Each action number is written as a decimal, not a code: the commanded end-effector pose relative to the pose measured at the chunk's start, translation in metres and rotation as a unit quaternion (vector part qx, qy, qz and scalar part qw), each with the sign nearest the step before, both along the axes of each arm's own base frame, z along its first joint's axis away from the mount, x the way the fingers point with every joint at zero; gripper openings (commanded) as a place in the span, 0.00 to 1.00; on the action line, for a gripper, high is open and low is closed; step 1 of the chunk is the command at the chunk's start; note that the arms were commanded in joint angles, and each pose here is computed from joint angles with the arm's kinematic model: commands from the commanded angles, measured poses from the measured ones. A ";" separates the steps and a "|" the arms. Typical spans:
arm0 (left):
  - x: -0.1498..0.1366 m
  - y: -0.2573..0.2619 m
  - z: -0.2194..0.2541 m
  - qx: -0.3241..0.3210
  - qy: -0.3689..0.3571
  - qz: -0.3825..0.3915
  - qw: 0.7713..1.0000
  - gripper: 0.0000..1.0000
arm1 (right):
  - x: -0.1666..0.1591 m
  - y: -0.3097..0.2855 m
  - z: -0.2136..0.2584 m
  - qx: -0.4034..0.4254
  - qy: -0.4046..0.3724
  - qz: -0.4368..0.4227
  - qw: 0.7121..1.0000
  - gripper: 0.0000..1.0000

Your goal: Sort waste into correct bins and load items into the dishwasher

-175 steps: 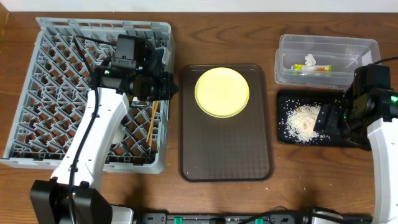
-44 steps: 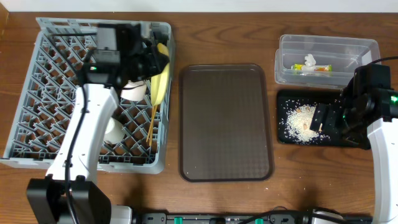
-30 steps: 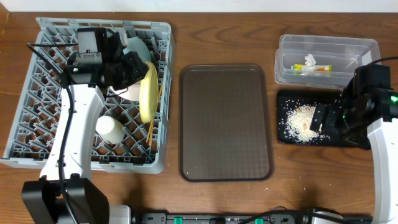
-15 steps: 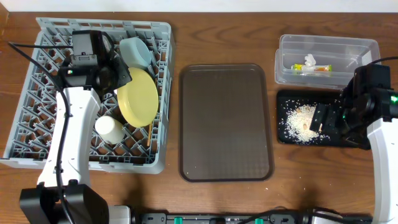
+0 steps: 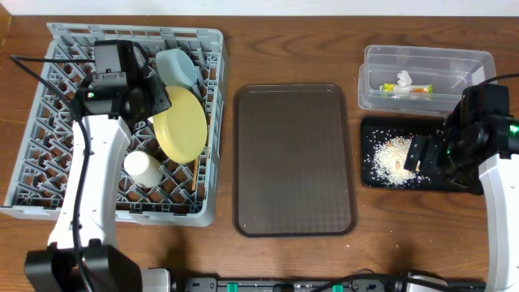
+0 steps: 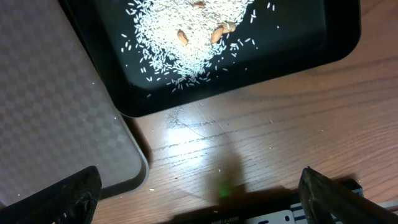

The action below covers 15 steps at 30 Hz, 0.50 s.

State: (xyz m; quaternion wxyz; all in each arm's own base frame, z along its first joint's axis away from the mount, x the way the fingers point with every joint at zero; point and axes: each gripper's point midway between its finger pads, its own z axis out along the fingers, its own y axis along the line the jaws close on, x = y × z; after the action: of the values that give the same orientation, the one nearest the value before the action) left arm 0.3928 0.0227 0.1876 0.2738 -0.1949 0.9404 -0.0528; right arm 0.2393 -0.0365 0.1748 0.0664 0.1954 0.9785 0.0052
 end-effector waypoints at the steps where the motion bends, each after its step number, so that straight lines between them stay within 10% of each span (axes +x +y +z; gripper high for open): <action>1: -0.008 -0.002 0.025 0.012 -0.033 -0.013 0.999 0.34 | 0.003 -0.001 0.006 -0.001 -0.014 0.003 1.000 0.99; 15: -0.052 -0.116 0.026 0.008 0.001 -0.226 0.974 0.62 | 0.075 0.047 0.030 0.047 -0.170 0.134 0.975 0.99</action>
State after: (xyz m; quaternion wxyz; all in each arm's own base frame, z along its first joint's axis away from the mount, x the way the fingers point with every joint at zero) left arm 0.3509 -0.0697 0.2243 0.2801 -0.0245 0.9542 -0.1024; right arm 0.2998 -0.0183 0.1909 0.1861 0.1373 0.9711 0.0594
